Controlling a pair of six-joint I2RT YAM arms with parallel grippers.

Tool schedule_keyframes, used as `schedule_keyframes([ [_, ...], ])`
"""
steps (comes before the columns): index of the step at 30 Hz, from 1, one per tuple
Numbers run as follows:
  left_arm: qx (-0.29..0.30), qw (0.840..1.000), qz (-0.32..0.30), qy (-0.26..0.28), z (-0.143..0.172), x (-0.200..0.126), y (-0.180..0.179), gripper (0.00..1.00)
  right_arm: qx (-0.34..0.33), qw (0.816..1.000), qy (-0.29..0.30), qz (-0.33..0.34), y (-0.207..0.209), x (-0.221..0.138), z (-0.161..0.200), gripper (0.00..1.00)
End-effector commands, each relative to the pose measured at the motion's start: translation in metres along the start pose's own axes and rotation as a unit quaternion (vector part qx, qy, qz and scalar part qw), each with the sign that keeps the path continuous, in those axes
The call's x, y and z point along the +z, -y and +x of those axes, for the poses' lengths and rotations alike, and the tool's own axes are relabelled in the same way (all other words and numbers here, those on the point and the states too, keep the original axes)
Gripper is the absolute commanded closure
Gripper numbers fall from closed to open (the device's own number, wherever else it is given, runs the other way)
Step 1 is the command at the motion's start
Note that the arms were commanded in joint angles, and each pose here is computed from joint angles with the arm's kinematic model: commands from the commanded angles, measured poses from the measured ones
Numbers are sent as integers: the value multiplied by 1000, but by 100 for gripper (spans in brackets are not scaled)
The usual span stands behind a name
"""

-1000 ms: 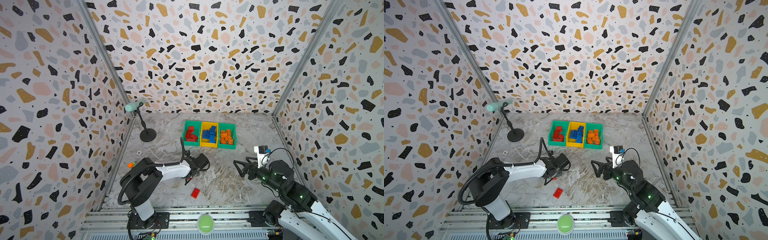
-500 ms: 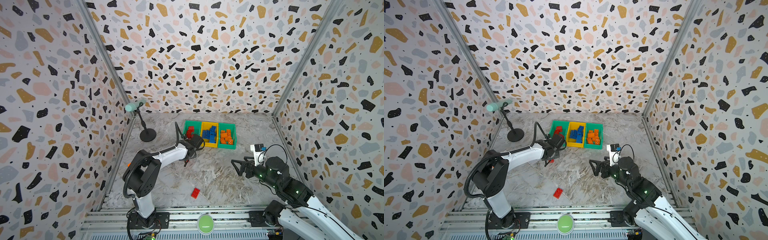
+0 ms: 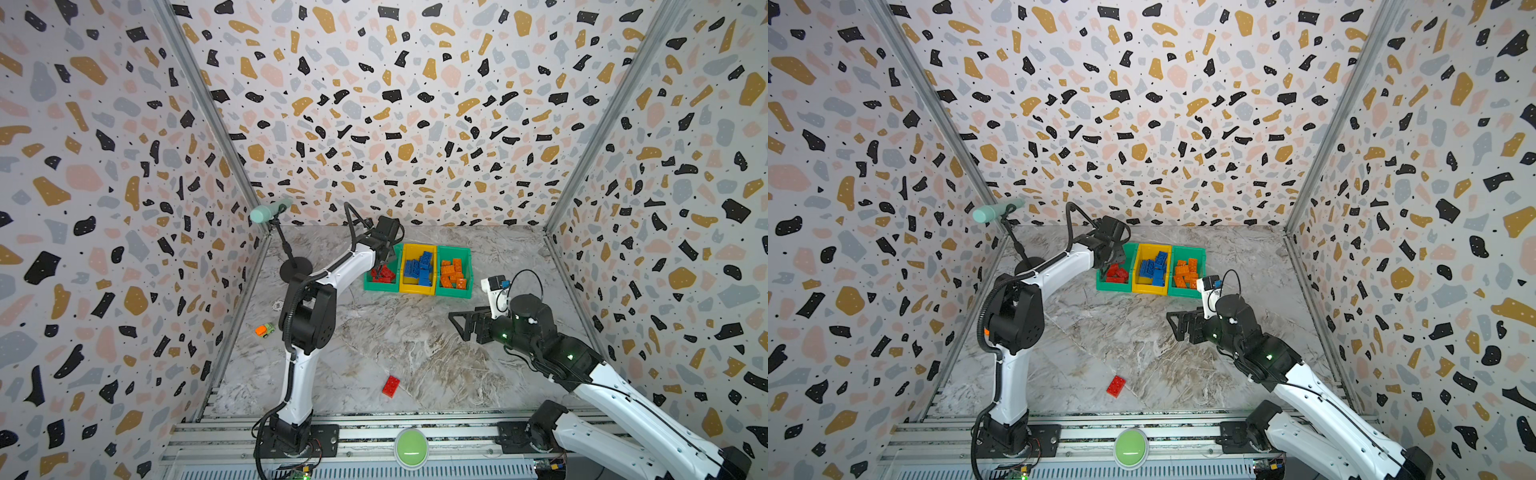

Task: Sort the legos into containers by color
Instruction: Place the lego in the container.

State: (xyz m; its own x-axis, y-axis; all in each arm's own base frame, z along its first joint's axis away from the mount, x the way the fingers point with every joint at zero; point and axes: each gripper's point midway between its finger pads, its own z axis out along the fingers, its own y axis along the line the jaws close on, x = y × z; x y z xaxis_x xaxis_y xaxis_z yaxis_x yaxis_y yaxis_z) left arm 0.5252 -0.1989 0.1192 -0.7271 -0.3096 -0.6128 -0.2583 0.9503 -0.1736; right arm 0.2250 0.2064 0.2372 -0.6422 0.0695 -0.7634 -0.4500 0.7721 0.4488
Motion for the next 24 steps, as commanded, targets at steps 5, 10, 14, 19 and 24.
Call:
schedule_keyframes([
  [5,7,999,38,-25,-10,7,13,31,-3,999,35,-22,-17,-3,-31,1],
  [10,10,997,70,-21,-17,-23,19,29,-6,999,38,-15,-17,-6,-35,1],
  [14,17,996,84,5,-7,-68,7,29,-9,999,39,-15,-18,-11,-36,1],
  [19,76,995,62,15,52,-119,-24,28,-6,999,38,-18,-17,-18,-31,1],
  [24,130,987,92,-10,136,-161,-50,28,1,1000,25,-5,-10,-21,-20,1],
])
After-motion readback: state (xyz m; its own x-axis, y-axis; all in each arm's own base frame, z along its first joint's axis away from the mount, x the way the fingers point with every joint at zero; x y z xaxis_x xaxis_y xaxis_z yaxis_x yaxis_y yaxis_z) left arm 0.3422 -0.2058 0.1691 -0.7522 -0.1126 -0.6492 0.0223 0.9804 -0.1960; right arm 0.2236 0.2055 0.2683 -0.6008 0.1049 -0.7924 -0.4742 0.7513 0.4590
